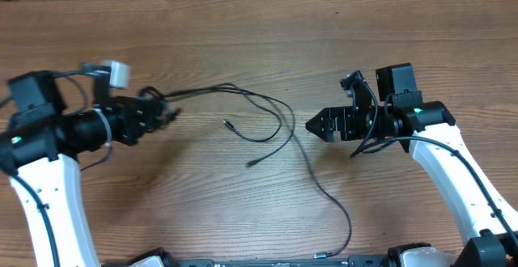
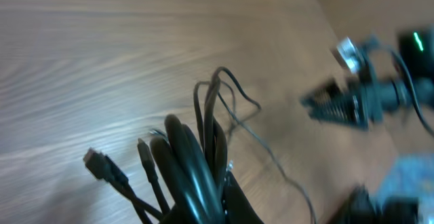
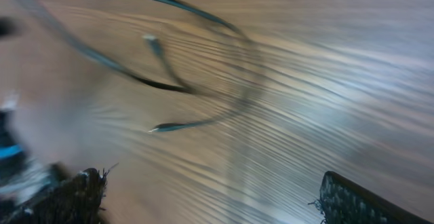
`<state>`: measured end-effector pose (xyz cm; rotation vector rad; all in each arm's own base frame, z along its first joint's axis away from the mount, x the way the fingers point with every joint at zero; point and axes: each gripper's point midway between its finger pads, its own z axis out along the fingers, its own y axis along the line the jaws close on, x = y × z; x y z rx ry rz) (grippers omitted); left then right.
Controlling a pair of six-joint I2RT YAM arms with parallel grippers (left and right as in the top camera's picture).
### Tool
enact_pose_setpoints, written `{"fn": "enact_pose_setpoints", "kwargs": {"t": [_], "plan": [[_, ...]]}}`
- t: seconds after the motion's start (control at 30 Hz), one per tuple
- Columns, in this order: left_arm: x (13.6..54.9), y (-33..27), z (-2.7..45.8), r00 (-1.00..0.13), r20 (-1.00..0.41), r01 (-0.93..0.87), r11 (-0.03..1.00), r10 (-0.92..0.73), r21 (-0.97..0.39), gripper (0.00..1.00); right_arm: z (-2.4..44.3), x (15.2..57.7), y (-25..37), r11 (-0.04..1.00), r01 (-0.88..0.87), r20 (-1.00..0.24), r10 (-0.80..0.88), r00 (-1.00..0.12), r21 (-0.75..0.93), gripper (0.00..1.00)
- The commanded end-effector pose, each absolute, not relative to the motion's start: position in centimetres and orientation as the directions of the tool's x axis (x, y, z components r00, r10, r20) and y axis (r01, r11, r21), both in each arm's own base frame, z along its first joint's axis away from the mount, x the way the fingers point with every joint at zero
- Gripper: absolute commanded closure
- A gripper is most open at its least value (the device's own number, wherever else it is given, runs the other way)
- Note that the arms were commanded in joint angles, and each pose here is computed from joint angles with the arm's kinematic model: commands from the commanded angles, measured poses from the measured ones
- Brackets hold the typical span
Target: Untangle cables
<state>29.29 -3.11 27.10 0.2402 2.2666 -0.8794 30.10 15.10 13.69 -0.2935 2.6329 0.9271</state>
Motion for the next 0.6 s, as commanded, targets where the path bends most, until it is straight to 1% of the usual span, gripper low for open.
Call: {"fn": "enact_pose_setpoints", "kwargs": {"t": [0.0,0.13,0.2,0.27,0.37,0.5,0.57], "plan": [[27.7,-7.4,29.0,-0.578,-0.799,0.684,0.633,0.165,-0.363,0.96,16.9,28.8,18.4,0.55,-0.421,-0.43,-0.121,-0.895,0.721,0.0],[26.3,-10.7,28.9,-0.471,-0.83,0.814,0.51,0.298,-0.279,0.96,19.5,28.4,19.9,0.396,-0.493,-0.488,-0.121,-0.864,0.774,0.0],[25.6,-12.0,28.8,-0.423,-0.839,0.857,0.453,0.343,-0.246,0.96,20.5,28.4,20.3,0.344,-0.524,-0.516,-0.12,-0.848,0.779,0.0],[24.6,-13.6,28.7,-0.366,-0.845,0.901,0.378,0.39,-0.215,0.96,21.0,28.4,20.5,0.318,-0.545,-0.537,-0.119,-0.835,0.776,0.0],[23.5,-15.1,28.5,-0.323,-0.845,0.93,0.31,0.427,-0.199,0.96,21.9,28.2,20.7,0.274,-0.566,-0.557,-0.118,-0.822,0.777,0.0],[22.1,-16.7,28.0,-0.297,-0.827,0.949,0.247,0.477,-0.198,0.96,24.1,27.4,21.2,0.165,-0.624,-0.613,-0.115,-0.781,0.764,0.0],[21.4,-17.6,28.0,-0.26,-0.831,0.963,0.199,0.492,-0.183,0.96,25.3,26.9,21.3,0.104,-0.652,-0.643,-0.114,-0.758,0.751,0.0]]}}
